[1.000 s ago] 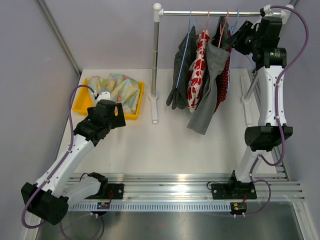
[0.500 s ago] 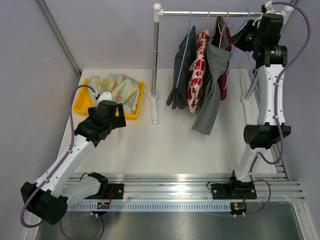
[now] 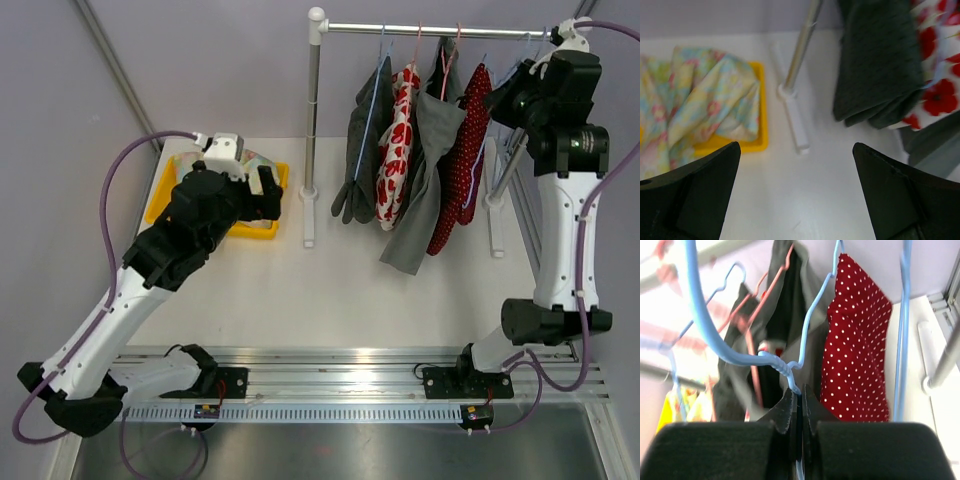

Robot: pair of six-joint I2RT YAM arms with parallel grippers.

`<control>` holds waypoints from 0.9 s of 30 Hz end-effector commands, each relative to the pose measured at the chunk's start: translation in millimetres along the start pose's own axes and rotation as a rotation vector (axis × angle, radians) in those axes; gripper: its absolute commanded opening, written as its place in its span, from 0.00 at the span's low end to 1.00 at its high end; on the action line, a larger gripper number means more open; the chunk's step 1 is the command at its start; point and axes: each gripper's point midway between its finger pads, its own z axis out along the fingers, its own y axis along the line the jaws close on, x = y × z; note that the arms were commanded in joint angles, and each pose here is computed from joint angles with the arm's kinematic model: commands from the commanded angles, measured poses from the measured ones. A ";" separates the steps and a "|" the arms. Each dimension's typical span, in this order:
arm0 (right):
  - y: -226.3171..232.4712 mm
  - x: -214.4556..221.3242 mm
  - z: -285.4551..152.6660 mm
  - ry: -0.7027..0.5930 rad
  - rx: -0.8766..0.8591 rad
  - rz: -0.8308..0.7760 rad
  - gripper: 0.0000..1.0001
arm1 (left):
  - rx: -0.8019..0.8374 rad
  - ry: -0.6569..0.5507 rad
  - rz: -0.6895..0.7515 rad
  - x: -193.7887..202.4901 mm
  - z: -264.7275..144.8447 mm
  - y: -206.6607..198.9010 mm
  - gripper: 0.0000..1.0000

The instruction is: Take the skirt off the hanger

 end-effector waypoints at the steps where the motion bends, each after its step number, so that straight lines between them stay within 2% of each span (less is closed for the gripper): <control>1: 12.9 -5.1 -40.0 -0.049 -0.063 0.011 0.00 | 0.269 -0.138 0.062 -53.1 -16.0 -77.5 0.99; 3: 19.7 6.6 -67.9 -0.045 -0.110 0.049 0.00 | 0.386 -0.149 0.091 -53.9 -18.2 -124.7 0.99; 7: 31.6 40.5 -86.1 0.039 -0.208 0.113 0.00 | 0.550 -0.155 0.097 -42.8 -30.8 -185.8 0.99; 11: 31.6 55.7 -115.1 0.076 -0.218 0.116 0.00 | 0.765 -0.114 0.120 1.2 -51.7 -261.2 0.99; 15: 39.0 52.9 -149.2 0.060 -0.245 0.128 0.00 | 0.860 -0.063 0.159 57.2 -66.8 -310.5 0.99; 18: 48.7 48.8 -176.9 0.050 -0.283 0.160 0.00 | 0.879 -0.019 0.168 90.4 -69.1 -330.9 0.99; 27: 59.5 42.2 -217.1 0.025 -0.319 0.228 0.00 | 0.889 -0.001 0.170 115.1 -65.3 -356.7 0.99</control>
